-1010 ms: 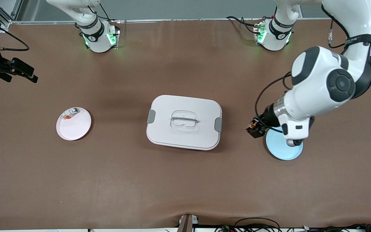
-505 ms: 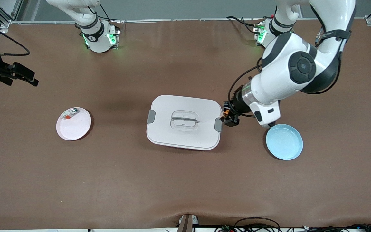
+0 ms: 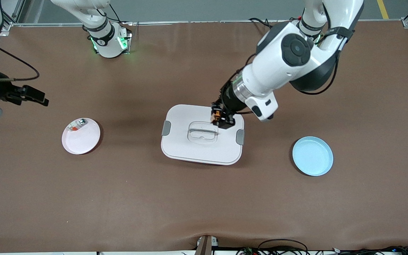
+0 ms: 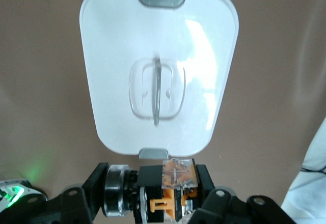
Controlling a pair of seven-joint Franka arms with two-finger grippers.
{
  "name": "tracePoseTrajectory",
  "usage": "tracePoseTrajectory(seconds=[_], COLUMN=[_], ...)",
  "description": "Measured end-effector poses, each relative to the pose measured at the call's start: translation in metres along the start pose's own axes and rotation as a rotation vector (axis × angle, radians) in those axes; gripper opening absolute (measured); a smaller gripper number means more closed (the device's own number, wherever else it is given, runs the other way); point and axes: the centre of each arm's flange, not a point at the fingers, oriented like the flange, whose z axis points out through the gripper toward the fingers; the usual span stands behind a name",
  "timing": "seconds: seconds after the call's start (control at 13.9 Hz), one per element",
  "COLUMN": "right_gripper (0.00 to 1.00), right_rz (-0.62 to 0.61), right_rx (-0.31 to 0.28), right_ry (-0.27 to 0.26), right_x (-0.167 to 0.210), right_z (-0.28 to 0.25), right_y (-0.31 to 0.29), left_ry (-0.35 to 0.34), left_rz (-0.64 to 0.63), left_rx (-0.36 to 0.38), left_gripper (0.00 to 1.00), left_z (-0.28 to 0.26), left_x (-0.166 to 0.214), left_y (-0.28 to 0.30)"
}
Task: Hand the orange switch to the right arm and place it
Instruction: 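Carry the switch with the left gripper over the white box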
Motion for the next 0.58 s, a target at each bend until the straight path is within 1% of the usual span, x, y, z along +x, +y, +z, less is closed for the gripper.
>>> tracePoseTrajectory(seconds=[0.14,0.29,0.36,0.43,0.51,0.58], right_gripper=[1.0,1.0,1.0,1.0,1.0,1.0], right_rz=[-0.009,-0.04,-0.051,-0.062,-0.07,-0.073], right_rx=[0.003,0.011,0.029,0.065,0.127,0.213], right_ry=[-0.05,-0.07,-0.073,-0.074,-0.079,-0.088], right_x=[0.019,0.029,0.029,0.029,0.028,0.026], right_z=[0.031,0.043,0.043,0.042,0.041,0.041], right_y=[0.008,0.012,0.009,0.004,-0.003,-0.013], left_ry=[-0.032,-0.058,-0.072,-0.086,-0.101,-0.119], left_rz=[-0.005,-0.006,0.003,0.013,0.022,0.031], left_rx=[-0.029,-0.044,-0.047,-0.051,-0.056,-0.069], left_gripper=[0.73,0.73,0.73,0.73,0.73,0.73], left_z=[-0.009,-0.013,-0.015,-0.017,-0.022,-0.028], left_x=[-0.025,-0.044,-0.053,-0.061,-0.068,-0.075], left_y=[-0.008,-0.017,-0.022,-0.026,-0.029,-0.031])
